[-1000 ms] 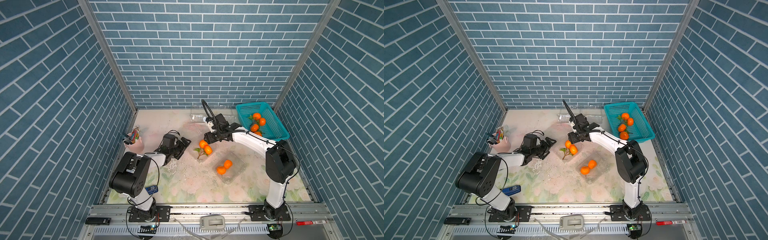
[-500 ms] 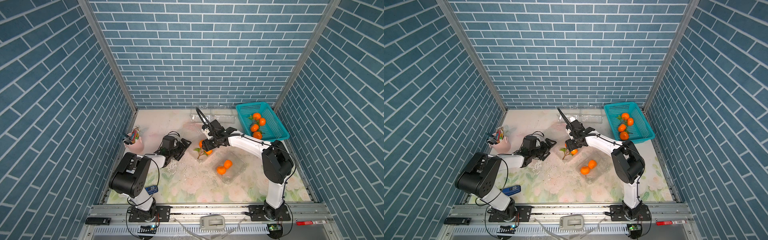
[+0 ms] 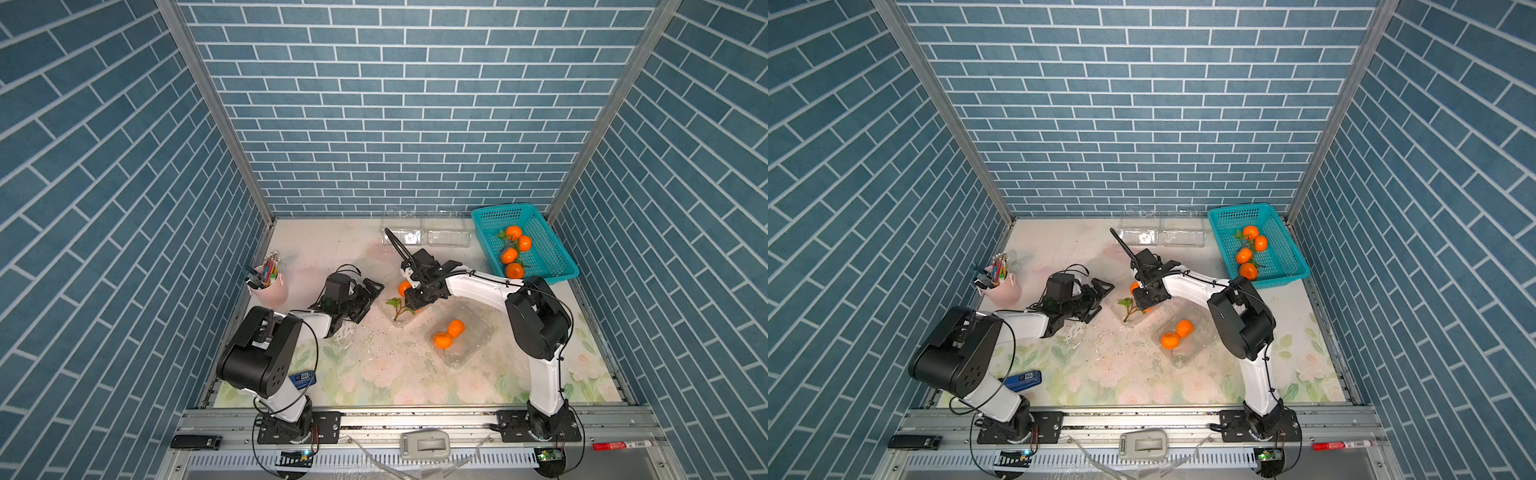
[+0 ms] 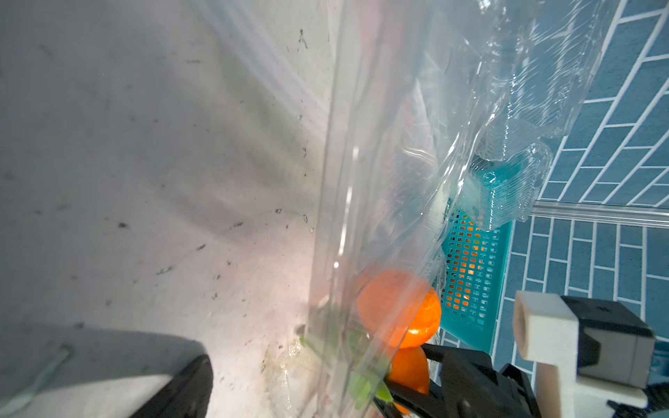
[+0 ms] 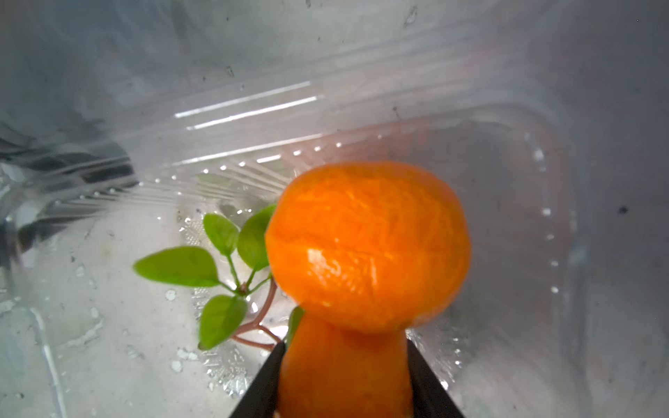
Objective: Take oranges out of containers
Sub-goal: Pick up the orange from the packing box, then place the orange in the basket.
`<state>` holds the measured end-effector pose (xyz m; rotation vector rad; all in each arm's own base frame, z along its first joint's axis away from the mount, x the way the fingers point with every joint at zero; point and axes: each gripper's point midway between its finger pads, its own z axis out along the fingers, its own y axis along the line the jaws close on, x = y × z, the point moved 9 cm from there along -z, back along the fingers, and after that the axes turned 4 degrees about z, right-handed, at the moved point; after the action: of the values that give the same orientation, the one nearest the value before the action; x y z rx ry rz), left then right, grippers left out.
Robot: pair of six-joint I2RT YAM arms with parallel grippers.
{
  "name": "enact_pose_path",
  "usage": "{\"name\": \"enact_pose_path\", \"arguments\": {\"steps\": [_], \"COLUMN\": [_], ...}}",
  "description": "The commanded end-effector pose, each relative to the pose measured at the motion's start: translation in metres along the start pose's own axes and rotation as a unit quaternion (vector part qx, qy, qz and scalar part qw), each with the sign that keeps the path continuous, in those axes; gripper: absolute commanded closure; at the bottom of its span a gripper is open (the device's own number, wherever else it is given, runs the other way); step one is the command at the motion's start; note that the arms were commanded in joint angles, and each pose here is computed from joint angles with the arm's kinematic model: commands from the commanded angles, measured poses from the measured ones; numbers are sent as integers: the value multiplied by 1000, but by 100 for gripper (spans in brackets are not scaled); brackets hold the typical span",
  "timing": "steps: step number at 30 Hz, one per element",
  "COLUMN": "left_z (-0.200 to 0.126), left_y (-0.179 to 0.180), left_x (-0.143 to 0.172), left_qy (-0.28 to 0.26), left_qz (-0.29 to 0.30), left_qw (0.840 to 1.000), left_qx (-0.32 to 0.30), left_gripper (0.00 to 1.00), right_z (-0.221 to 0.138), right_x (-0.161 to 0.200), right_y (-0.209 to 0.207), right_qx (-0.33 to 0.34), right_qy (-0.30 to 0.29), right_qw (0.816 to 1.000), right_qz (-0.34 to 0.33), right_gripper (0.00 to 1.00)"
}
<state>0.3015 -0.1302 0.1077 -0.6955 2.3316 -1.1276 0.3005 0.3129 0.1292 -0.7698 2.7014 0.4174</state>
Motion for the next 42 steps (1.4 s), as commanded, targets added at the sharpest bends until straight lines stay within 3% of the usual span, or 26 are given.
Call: {"name": "enact_pose_path", "arguments": {"steps": [1, 8, 13, 21, 24, 33, 42], "left_z": [-7, -29, -48, -74, -79, -46, 8], "left_y": [-2, -10, -25, -54, -82, -166, -236], "left_x": [3, 2, 0, -3, -4, 11, 36], "left_qy": [-1, -16, -34, -54, -62, -37, 7], "left_qz": [10, 37, 52, 92, 126, 218, 257], "left_qw": [1000, 998, 997, 993, 990, 975, 963], "left_qx": [-7, -48, -42, -47, -34, 8, 77], "left_gripper": [1, 1, 1, 1, 1, 1, 1], "right_z": [0, -39, -60, -98, -122, -205, -244], "right_x": [2, -15, -28, -45, -51, -42, -15], "right_y": [1, 4, 0, -11, -28, -94, -191], "right_qx": [9, 27, 26, -17, -44, -66, -12], "right_qy": [15, -23, -48, -98, -129, -220, -261], "right_qw": [1000, 999, 998, 992, 983, 947, 902], "right_qz": [1, 4, 26, 81, 125, 224, 345], "right_gripper": [68, 68, 68, 69, 69, 69, 70]}}
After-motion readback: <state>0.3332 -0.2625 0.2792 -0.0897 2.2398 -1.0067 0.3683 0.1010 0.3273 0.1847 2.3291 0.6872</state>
